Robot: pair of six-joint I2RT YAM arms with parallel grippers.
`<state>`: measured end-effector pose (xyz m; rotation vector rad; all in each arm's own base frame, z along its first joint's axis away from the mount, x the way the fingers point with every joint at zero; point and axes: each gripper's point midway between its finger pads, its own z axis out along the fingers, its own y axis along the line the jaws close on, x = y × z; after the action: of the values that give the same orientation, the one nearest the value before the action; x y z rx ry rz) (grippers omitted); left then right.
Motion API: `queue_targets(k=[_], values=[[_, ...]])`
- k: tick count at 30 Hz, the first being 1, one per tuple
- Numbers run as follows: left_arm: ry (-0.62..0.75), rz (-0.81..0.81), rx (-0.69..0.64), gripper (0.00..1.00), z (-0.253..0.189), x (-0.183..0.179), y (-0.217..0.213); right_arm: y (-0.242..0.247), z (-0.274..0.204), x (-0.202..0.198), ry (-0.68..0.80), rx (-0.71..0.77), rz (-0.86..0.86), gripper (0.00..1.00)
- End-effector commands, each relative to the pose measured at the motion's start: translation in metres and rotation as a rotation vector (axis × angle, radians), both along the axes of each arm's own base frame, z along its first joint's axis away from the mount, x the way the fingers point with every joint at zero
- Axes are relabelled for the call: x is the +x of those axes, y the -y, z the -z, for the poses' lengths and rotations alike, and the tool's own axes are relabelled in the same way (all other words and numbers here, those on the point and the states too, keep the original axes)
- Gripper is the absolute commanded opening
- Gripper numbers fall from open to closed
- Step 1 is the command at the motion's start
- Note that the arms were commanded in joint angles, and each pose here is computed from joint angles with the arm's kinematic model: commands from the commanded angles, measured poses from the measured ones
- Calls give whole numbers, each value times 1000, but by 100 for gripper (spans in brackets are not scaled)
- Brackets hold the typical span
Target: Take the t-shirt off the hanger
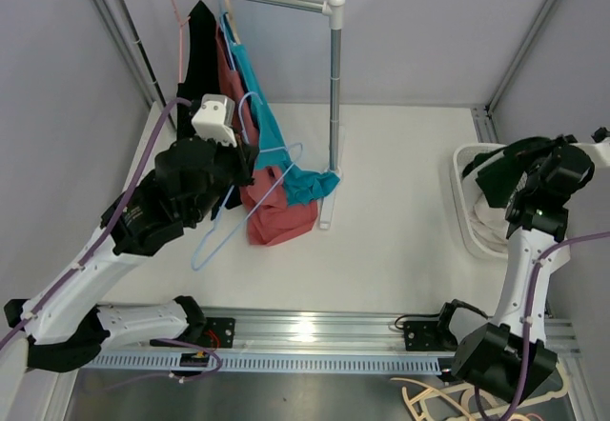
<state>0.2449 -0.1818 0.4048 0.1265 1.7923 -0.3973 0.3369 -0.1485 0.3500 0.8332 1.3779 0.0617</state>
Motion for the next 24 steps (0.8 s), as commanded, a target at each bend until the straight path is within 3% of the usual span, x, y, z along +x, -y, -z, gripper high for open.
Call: queue_targets(k=[1,4,6,9,12,14,15,17,19,20,24], values=[[57,42,-62,1,-39,-4,3,8,46,3,-141,92,64,0],[90,50,-84,1,-58,-5,3,11,134,-5,-466,201,152,0],[107,45,-85,1,-64,-1,5,12,168,-12,-548,239,203,0],[131,9,-79,1,-77,5,1,6,191,-10,-537,232,196,0],[161,-25,-81,1,-93,10,-3,9,179,-11,-527,216,214,0],[168,-30,-78,1,-98,13,-2,16,153,-12,-522,179,233,13],[168,-33,-77,1,-99,17,1,18,143,-13,-517,163,238,24],[185,-41,-92,1,-108,21,2,21,110,-16,-474,121,251,34],[186,-58,-78,1,-107,30,9,22,91,-21,-452,89,256,64],[195,-73,-86,1,-113,33,9,24,71,-25,-412,70,274,68],[218,-173,-60,1,-129,55,10,21,32,-31,-355,25,262,70]])
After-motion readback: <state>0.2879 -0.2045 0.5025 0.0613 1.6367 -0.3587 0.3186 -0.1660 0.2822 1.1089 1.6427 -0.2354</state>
